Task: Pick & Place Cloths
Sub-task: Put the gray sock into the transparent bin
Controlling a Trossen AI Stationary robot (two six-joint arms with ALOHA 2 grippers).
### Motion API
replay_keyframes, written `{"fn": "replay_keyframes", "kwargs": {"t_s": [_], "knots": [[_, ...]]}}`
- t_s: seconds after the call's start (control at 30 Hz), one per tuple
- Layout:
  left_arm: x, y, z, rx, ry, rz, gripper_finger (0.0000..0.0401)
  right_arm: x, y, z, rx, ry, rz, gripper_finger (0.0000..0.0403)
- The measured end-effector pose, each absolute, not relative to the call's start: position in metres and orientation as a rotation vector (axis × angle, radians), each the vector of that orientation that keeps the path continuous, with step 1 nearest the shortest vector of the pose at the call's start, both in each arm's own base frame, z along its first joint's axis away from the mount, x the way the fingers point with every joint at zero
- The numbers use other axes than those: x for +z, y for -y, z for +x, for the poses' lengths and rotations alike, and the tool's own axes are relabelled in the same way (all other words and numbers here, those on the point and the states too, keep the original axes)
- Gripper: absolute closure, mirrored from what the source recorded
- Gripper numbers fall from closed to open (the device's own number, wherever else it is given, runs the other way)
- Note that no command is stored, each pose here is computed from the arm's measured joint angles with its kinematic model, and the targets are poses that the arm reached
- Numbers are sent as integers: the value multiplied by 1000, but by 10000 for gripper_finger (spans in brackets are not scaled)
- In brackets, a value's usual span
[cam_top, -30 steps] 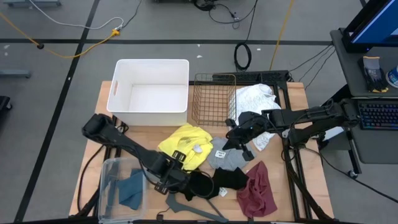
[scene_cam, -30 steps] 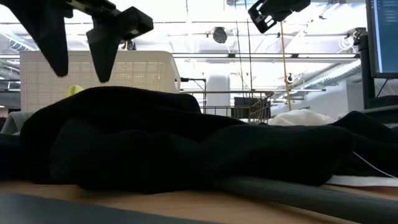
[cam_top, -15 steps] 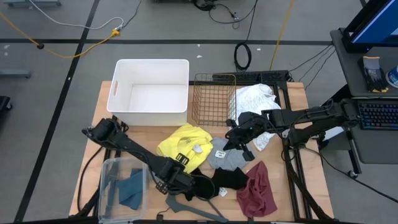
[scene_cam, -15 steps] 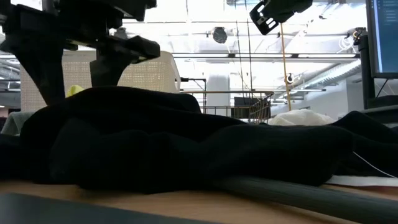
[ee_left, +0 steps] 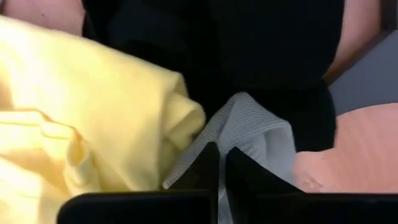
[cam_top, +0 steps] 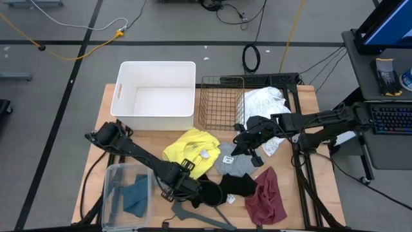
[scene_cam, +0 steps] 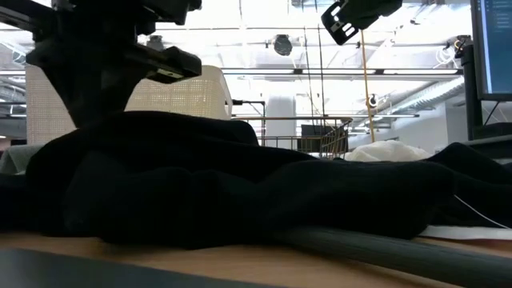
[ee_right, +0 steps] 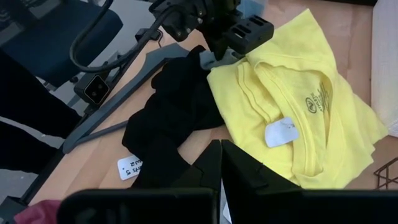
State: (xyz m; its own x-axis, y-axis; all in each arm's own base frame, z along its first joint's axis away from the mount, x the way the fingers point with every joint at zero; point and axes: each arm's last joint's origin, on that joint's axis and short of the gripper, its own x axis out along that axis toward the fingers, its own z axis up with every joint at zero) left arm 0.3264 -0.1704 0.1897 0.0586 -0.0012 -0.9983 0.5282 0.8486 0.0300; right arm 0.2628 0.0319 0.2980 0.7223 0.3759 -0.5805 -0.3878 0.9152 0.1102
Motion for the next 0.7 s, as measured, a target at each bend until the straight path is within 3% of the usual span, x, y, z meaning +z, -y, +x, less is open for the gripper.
{"fn": "replay_keyframes", "kwargs": {"t_s": [0.17, 0.33, 0.7], "knots": [[194, 166, 321, -398, -1515, 419, 397, 298, -32, 263, 422, -637, -20, 403], [223, 151, 314, -308, -1497, 313, 398, 298, -32, 263, 428, -632, -40, 403], [320, 114, 295, -70, -1035, -54, 400, 298, -32, 263, 438, -625, -70, 403]]}}
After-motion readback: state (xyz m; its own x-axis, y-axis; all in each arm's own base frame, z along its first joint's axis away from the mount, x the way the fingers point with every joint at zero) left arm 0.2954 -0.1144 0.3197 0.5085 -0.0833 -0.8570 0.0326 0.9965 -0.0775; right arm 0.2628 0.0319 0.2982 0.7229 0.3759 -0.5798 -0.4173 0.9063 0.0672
